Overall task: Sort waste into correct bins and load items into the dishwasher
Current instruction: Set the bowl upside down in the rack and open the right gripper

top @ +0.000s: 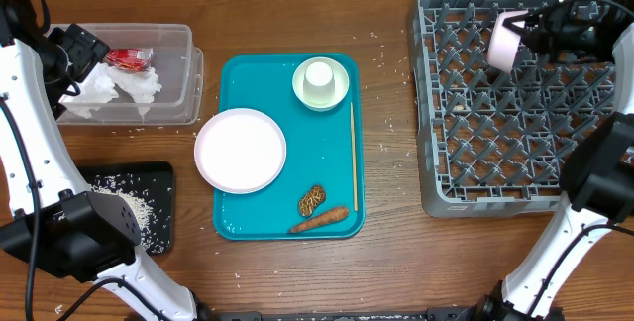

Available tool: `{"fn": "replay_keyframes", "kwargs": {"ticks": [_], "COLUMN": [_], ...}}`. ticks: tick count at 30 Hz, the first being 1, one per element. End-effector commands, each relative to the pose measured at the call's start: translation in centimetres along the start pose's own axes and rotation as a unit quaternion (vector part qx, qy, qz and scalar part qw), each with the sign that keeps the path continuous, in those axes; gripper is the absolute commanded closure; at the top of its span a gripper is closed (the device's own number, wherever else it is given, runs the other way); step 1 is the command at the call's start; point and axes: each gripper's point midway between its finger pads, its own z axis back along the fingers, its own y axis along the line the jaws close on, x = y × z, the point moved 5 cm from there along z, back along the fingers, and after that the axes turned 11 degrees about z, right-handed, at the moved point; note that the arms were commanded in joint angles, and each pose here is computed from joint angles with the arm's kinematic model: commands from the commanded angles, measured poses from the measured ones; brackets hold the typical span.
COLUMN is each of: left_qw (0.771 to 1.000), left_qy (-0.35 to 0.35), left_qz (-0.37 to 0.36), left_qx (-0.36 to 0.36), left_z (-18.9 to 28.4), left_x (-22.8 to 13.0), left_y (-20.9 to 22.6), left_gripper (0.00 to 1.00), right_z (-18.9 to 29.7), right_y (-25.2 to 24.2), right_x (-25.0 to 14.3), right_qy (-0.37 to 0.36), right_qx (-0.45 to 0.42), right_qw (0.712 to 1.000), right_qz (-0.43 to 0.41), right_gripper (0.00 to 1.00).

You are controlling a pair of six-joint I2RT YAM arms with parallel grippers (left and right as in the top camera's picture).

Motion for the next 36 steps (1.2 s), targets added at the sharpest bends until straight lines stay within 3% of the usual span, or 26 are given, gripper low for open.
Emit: {"fn": "replay_keyframes", "kwargs": {"ticks": [1, 14, 29, 36], "left_qw": [1.0, 1.0, 1.0, 1.0], "left_qy": [-0.005, -0.005, -0.005, -0.005], "left_qz": [0.008, 0.008, 0.008, 0.008], "left_qx": [-0.008, -0.008, -0.008, -0.008], "left_z": [0.5, 0.5, 0.5, 0.5], "left_x": [0.1, 0.1, 0.1, 0.1], "left_y": [-0.2, -0.2, -0.2, -0.2], "left_gripper": [0.0, 0.0, 0.0, 0.0], "right_z": [1.5, 2.3, 6.9, 10.3], "right_y": [-0.4, -2.4, -4.8, -6.2], "right_x": [0.1, -0.4, -0.8, -1.4], "right_qy": [-0.012, -0.004, -0.036, -0.039], "right_qx": [-0.01, -0.082, -0.113, -0.21], "right_qw": [1.0, 0.996, 0.989, 0.969], "right_qz": [-0.009, -0.027, -0.09, -0.121], "right_gripper": [0.96, 0.96, 0.94, 0.86]}}
